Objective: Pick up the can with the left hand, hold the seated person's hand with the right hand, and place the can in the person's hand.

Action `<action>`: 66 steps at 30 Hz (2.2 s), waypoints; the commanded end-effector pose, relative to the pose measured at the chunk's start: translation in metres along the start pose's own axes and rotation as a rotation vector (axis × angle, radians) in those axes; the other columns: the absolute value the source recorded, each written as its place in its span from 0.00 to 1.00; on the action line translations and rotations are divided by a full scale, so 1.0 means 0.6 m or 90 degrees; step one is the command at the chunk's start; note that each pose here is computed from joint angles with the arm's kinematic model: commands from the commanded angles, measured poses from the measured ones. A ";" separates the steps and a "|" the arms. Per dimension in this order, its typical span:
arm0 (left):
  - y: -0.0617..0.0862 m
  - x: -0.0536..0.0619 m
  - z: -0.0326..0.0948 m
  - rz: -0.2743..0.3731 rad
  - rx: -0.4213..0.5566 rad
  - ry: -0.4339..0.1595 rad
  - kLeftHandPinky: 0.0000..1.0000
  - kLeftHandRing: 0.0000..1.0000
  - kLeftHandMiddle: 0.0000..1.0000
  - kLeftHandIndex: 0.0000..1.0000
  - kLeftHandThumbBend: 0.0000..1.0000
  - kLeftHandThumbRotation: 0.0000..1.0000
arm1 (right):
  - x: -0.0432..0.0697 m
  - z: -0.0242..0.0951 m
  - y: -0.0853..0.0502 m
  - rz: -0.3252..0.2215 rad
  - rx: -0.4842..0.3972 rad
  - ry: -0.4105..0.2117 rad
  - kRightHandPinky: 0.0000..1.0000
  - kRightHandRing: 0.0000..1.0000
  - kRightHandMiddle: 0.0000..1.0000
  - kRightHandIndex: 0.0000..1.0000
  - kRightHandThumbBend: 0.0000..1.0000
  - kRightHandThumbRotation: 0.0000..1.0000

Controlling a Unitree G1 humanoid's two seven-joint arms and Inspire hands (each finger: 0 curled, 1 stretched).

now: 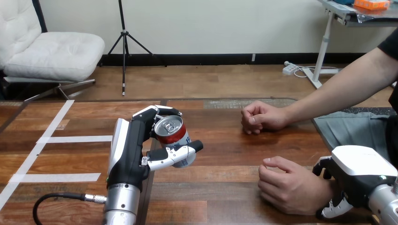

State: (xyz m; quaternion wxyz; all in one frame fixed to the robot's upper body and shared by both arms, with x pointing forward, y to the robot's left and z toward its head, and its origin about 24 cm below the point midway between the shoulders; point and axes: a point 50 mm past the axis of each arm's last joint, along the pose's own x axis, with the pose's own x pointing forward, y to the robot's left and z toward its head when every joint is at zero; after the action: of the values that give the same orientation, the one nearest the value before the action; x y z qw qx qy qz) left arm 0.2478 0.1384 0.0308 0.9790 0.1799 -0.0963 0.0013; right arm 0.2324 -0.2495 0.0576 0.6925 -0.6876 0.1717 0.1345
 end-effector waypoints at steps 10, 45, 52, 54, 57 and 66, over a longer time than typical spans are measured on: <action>0.015 0.025 0.041 0.024 -0.006 -0.082 0.46 0.42 0.44 0.56 0.69 0.00 | 0.008 -0.016 0.003 0.010 -0.027 0.033 0.45 0.61 0.71 0.72 0.73 0.00; 0.015 0.025 0.042 0.027 -0.007 -0.084 0.46 0.42 0.45 0.56 0.69 0.00 | -0.010 -0.049 0.012 0.099 -0.045 0.070 0.80 0.86 0.87 0.84 0.88 0.06; 0.015 0.025 0.042 0.027 -0.005 -0.082 0.46 0.42 0.45 0.56 0.69 0.00 | -0.012 -0.056 0.017 0.109 -0.051 0.075 0.83 0.88 0.89 0.85 0.91 0.09; 0.015 0.025 0.042 0.027 -0.006 -0.082 0.46 0.42 0.45 0.56 0.69 0.00 | -0.013 -0.057 0.018 0.114 -0.054 0.079 0.84 0.89 0.90 0.86 0.90 0.10; 0.015 0.025 0.042 0.027 -0.009 -0.082 0.46 0.42 0.45 0.56 0.69 0.00 | -0.013 -0.058 0.018 0.123 -0.050 0.086 0.87 0.91 0.92 0.88 0.89 0.10; 0.015 0.025 0.042 0.026 -0.006 -0.083 0.46 0.42 0.45 0.56 0.69 0.00 | -0.015 -0.060 0.020 0.115 -0.049 0.087 0.89 0.92 0.93 0.89 0.89 0.12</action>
State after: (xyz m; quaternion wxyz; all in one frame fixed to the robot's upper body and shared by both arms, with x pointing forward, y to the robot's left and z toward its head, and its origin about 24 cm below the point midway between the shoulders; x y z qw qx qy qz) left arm 0.2476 0.1389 0.0311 0.9789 0.1802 -0.0967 0.0022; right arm 0.2284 -0.2652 0.0635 0.6564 -0.7052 0.2169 0.1574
